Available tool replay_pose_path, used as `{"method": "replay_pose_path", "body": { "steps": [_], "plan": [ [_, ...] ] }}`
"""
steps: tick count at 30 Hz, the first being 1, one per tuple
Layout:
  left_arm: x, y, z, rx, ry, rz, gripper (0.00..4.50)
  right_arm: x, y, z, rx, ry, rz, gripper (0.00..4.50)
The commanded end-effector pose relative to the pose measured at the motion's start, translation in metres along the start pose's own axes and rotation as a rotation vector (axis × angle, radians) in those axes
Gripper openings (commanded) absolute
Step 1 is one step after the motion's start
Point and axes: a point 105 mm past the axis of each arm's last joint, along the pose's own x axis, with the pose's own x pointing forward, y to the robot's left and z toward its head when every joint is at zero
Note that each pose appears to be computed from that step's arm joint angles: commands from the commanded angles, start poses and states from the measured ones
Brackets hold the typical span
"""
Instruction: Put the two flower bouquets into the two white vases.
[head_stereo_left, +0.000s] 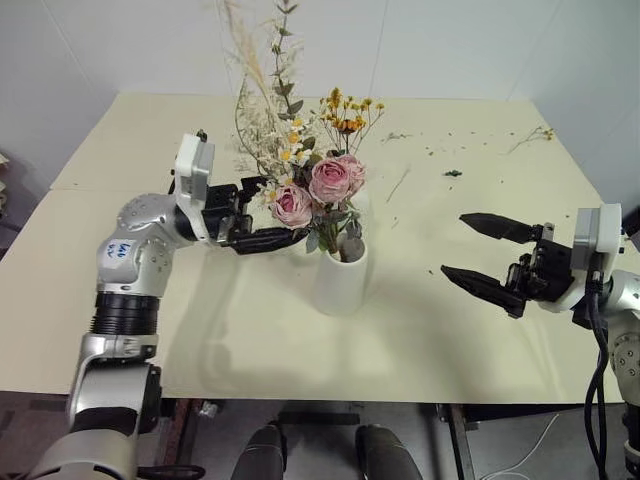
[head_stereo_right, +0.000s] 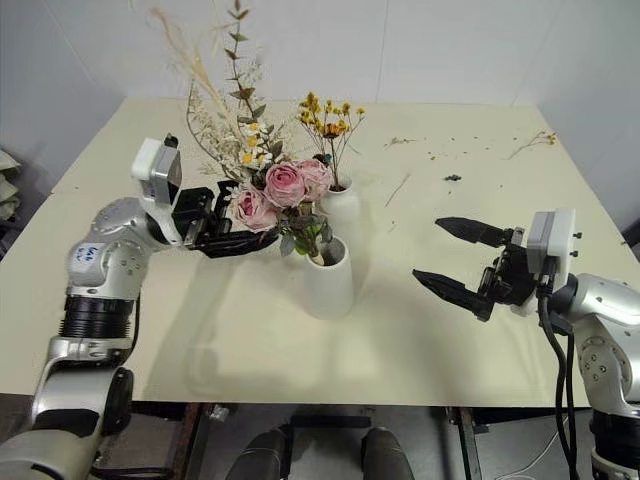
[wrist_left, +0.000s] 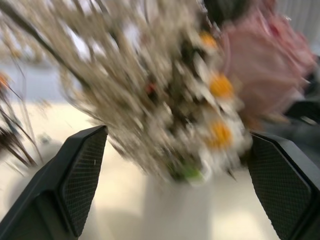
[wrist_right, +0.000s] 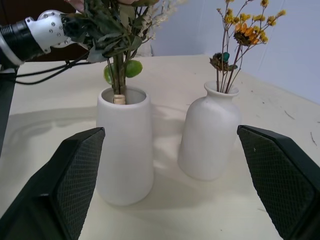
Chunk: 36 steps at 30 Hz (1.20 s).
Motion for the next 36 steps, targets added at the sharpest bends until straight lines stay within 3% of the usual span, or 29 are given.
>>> {"method": "replay_pose_path", "body": {
  "steps": [1,14,21,36],
  "plan": [
    [-0.005,-0.020,0.004,0.007,0.116,-0.117,4.47,-0.001,-0.002,0.009,-0.042,-0.002,0.032,4.50],
    [-0.069,-0.018,-0.018,0.046,0.280,0.123,4.47,0.007,-0.007,0.009,-0.014,0.040,0.156,4.50],
    [-0.099,-0.030,-0.022,0.053,0.320,0.261,4.47,-0.015,-0.026,0.006,-0.056,0.114,0.126,4.50],
    [-0.109,-0.034,-0.021,0.091,0.285,0.366,4.47,-0.046,-0.051,0.004,-0.168,0.246,0.076,4.50]
  ]
}}
